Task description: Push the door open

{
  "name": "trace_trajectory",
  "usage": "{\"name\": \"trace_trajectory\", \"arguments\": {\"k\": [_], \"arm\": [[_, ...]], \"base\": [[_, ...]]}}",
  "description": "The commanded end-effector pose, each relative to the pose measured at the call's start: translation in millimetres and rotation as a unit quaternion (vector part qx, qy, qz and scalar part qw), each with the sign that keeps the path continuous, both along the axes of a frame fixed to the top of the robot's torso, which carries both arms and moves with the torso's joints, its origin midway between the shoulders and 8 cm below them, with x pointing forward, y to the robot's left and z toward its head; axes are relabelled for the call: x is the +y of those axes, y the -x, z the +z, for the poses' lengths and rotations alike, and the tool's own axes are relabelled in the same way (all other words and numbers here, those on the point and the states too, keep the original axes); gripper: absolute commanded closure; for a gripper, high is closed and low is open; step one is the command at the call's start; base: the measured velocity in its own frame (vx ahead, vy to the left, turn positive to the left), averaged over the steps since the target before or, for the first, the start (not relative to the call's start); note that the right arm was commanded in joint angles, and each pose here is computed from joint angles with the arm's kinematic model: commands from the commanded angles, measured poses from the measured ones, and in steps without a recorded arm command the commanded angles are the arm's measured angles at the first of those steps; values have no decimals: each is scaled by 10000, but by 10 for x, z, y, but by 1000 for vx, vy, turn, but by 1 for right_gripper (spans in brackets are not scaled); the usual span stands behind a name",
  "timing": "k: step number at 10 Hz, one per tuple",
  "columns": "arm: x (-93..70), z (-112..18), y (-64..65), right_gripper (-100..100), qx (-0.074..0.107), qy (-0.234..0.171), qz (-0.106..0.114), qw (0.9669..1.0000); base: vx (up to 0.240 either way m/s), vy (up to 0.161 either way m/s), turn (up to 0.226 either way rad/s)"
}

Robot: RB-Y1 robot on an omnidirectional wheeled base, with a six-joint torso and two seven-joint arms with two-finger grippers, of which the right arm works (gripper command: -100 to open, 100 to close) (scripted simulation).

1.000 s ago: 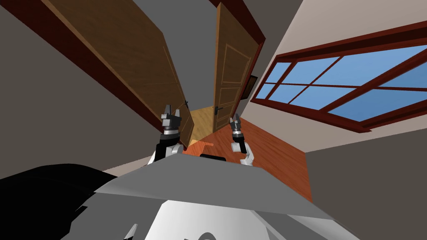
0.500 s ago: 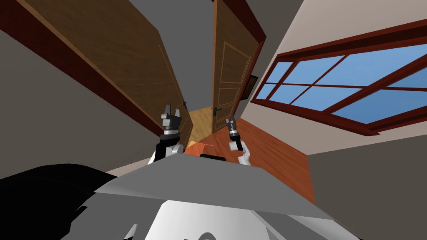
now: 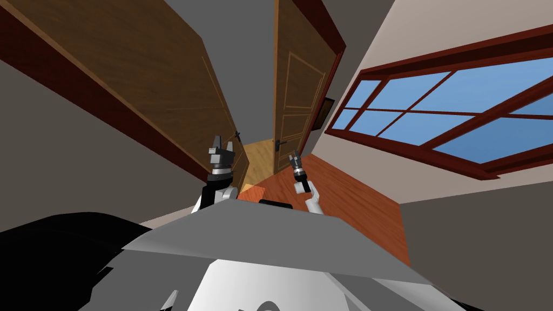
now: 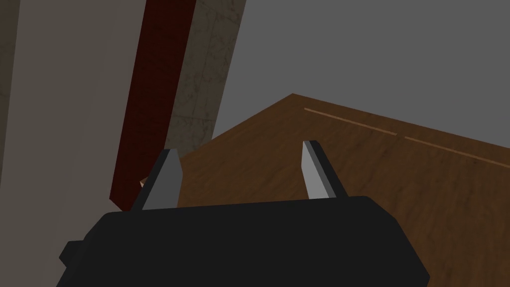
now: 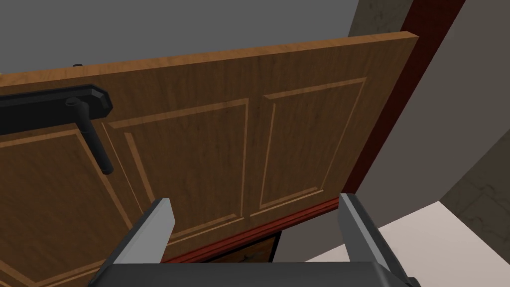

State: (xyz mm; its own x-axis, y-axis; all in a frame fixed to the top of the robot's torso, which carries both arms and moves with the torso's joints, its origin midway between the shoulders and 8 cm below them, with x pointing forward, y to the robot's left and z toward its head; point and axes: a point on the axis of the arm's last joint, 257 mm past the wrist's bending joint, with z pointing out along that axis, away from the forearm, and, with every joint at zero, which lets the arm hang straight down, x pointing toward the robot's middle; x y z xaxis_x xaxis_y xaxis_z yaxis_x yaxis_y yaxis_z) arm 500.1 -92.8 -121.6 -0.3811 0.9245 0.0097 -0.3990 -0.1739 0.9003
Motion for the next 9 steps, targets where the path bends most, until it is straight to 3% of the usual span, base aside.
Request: {"name": "trace_trajectory", "arguments": {"k": [1, 9], "arm": [[177, -141, -54, -100, 185, 50, 188, 9996], [631, -626, -217, -100, 722, 281, 684, 9946]], "base": [[140, -78, 18], [106, -55, 12]]}}
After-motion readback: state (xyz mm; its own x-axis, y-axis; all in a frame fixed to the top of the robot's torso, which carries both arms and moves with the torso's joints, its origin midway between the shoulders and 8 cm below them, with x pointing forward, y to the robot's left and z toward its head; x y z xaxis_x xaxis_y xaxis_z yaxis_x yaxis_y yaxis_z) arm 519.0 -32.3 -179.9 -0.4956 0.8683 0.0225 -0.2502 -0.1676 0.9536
